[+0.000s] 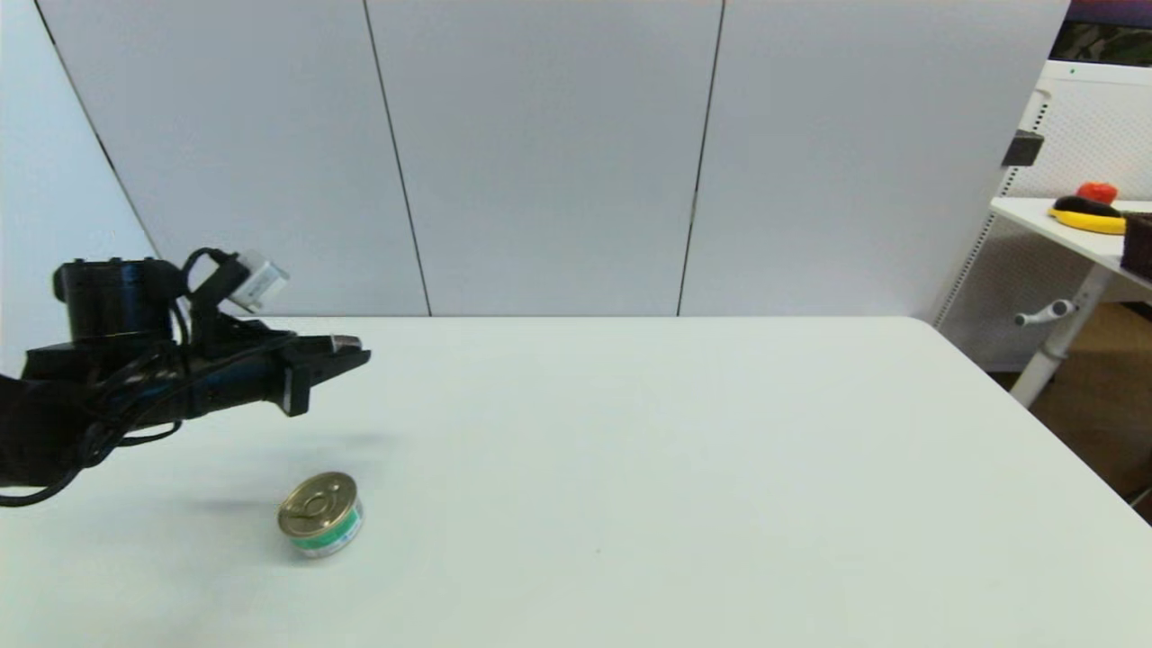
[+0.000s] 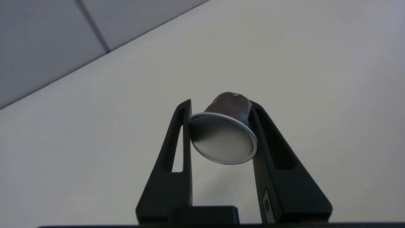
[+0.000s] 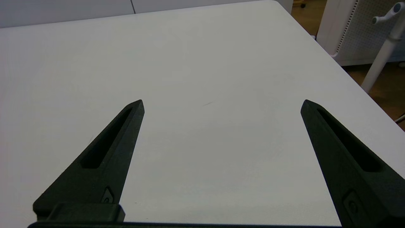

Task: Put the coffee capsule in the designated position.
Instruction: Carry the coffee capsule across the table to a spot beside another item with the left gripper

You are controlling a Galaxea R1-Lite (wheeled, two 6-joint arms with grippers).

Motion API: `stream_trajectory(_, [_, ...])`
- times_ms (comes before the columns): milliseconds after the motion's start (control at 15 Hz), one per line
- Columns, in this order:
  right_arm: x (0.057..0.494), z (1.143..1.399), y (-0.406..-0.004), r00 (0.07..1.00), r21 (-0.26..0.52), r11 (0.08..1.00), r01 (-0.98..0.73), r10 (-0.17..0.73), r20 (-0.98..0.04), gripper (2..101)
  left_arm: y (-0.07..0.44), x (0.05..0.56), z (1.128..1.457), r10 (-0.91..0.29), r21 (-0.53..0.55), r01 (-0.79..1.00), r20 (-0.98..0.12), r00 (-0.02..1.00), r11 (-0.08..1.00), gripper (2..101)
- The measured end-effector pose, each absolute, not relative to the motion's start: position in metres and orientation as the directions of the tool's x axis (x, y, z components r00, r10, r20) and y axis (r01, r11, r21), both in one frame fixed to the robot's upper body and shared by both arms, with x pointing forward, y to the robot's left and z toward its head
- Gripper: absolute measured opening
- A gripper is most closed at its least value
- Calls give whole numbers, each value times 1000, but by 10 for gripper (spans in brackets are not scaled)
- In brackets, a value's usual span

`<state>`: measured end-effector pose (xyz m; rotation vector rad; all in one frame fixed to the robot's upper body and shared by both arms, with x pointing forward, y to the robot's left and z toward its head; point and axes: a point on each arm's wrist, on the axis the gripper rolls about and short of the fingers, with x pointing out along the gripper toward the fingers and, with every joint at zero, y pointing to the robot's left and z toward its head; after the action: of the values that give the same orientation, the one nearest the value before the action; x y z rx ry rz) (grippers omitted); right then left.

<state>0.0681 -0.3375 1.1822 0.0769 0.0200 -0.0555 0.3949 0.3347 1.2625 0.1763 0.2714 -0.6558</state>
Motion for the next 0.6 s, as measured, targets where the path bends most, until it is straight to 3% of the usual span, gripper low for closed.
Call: stream_trajectory(600, [68,1182,-338,998,76,996,56,-55,-22,980,395,294,1235,-312,4,328,-297,902,945,316])
